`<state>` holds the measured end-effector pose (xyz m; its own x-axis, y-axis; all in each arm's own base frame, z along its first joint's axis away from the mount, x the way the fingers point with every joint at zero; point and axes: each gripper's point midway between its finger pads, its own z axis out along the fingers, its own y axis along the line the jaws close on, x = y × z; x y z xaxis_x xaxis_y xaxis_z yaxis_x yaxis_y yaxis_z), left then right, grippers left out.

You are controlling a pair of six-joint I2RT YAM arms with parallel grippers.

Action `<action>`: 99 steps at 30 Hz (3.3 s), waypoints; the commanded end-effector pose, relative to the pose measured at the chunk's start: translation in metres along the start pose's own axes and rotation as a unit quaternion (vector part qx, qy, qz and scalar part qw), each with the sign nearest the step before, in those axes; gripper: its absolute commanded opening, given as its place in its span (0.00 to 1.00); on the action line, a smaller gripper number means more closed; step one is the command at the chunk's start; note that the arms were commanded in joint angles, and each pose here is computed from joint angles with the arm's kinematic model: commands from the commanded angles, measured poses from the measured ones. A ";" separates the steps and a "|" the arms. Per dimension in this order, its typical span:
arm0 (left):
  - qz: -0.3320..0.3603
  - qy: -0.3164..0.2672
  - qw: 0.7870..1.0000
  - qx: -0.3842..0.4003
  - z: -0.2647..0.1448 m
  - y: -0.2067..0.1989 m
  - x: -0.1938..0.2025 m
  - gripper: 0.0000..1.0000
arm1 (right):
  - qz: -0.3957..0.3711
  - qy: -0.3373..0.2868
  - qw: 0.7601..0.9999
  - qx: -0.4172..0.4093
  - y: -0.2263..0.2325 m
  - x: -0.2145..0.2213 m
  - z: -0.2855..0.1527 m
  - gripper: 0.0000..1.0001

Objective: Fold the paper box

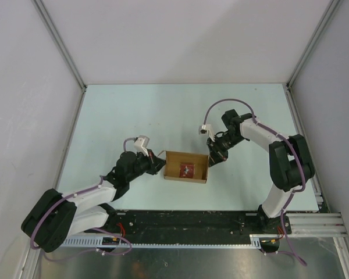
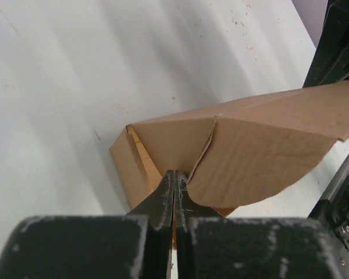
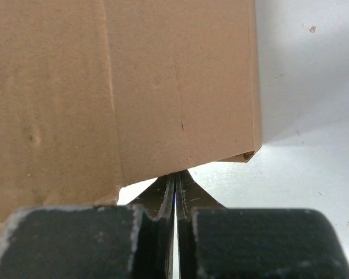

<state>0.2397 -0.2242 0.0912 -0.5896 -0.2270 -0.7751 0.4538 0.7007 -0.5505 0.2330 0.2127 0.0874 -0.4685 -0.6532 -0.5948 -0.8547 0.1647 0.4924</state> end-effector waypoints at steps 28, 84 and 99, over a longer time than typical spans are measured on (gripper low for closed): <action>-0.008 -0.025 1.000 0.005 -0.015 0.000 0.006 0.00 | 0.002 0.018 0.999 -0.037 0.012 0.007 0.013 0.00; 0.029 -0.181 0.978 -0.097 -0.039 -0.085 -0.233 0.17 | 0.148 -0.170 0.873 0.433 -0.142 -0.077 -0.265 0.10; -0.032 -0.099 0.984 -0.148 -0.021 -0.082 -0.323 0.25 | 0.211 -0.133 0.881 0.402 -0.121 -0.102 -0.273 0.14</action>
<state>0.3873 -0.1976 0.4297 -0.3139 -0.4222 -0.8504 0.2506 0.8271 -0.5031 0.4725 0.0535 0.2622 -0.6824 -0.2437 -0.6892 -0.4461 0.8857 0.1285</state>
